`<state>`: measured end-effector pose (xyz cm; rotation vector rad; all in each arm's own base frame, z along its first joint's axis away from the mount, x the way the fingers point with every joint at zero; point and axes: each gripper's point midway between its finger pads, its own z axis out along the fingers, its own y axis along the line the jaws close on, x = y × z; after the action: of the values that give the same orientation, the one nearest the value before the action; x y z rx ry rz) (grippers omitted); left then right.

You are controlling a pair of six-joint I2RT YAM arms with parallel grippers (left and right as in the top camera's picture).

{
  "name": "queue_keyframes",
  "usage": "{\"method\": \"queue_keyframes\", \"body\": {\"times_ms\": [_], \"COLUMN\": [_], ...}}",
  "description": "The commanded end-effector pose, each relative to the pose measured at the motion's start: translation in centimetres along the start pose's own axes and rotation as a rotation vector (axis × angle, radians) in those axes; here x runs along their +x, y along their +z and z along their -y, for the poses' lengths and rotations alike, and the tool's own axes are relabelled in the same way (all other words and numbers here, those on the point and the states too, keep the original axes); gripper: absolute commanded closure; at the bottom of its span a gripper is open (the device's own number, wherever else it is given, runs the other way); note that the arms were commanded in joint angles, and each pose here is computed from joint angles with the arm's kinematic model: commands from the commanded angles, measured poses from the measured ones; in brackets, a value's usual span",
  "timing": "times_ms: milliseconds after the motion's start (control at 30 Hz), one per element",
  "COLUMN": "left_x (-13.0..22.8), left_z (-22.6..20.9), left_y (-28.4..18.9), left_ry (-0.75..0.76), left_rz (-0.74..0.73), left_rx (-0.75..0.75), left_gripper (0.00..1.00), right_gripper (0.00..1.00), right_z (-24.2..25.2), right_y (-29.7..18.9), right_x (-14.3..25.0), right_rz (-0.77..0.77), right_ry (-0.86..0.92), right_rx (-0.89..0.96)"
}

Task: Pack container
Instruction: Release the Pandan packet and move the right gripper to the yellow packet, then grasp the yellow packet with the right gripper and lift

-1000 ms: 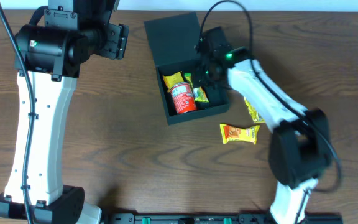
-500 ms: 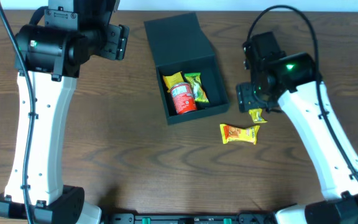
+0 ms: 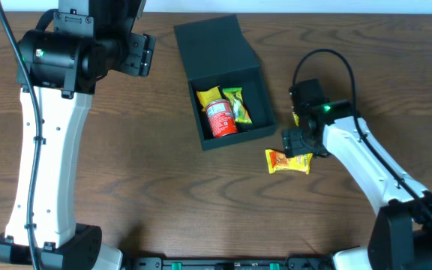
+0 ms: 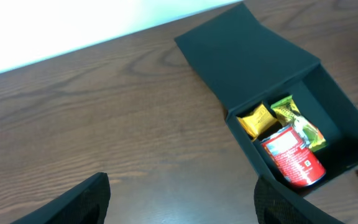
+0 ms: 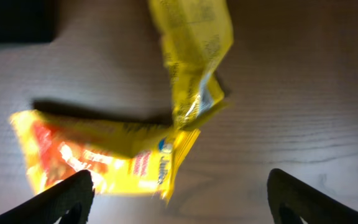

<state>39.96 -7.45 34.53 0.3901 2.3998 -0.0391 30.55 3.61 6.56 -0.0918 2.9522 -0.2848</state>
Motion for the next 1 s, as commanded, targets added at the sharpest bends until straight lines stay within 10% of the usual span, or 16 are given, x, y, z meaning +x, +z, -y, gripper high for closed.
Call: {"method": "queue_keyframes", "body": {"times_ms": [0, 967], "left_x": [-0.2, -0.4], "left_z": [-0.1, 0.0], "left_y": [-1.0, -3.2], "left_ry": [-0.014, -0.013], "left_rz": [0.022, 0.070], "left_rx": [0.000, -0.005], "left_gripper": [0.24, 0.20], "right_gripper": [0.08, 0.07], "right_z": [0.7, 0.0], "right_y": [1.1, 7.0], "right_x": [-0.3, -3.8], "right_rz": [0.022, 0.093], "right_ry": [0.013, 0.097], "right_rx": [-0.020, -0.341]}}
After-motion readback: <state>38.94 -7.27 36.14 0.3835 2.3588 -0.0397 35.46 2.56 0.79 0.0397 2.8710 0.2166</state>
